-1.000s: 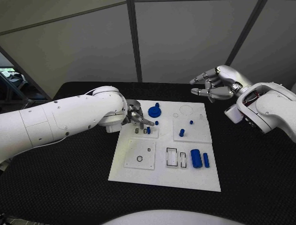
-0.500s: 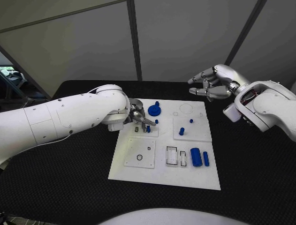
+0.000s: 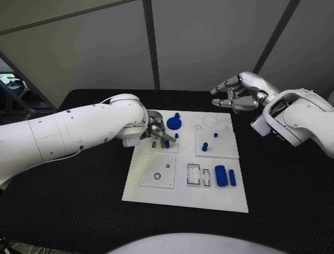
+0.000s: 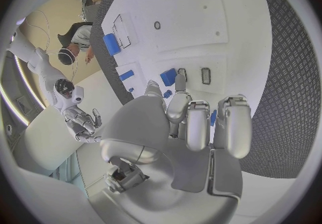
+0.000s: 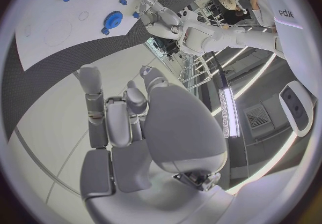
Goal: Assemble the parts on the task board
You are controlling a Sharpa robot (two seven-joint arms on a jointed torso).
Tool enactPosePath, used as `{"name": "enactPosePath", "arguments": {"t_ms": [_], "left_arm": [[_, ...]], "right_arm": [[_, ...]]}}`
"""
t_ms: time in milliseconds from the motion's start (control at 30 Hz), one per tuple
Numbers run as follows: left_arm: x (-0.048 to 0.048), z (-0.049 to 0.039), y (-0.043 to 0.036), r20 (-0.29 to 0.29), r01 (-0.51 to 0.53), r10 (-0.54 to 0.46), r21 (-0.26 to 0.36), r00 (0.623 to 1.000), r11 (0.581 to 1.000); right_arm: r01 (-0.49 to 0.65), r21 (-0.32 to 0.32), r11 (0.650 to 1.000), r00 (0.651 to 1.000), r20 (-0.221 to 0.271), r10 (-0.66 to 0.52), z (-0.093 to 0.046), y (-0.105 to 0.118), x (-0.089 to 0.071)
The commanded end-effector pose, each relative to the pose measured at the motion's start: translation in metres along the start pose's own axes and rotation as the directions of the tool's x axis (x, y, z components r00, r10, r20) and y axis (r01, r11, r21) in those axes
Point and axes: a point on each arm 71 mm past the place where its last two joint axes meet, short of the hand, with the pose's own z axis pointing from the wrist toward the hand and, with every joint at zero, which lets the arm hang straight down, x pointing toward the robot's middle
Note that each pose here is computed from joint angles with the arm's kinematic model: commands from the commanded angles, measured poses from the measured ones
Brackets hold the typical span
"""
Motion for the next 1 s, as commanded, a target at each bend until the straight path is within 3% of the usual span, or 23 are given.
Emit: {"name": "enactPosePath", "arguments": {"t_ms": [33, 1000], "left_arm": [[0.0006, -0.0002, -0.0012, -0.015, -0.020, 0.020, -0.005, 1.000, 1.000], [0.0009, 0.0001, -0.0041, -0.014, -0.013, 0.013, 0.015, 1.000, 1.000]], "right_arm": [[0.032, -0.001, 0.999, 0.999, -0.011, -0.032, 0.0010, 0.0007, 0.0002], [0.043, 0.006, 0.999, 0.998, -0.043, -0.042, 0.0029, 0.0001, 0.0035]]}}
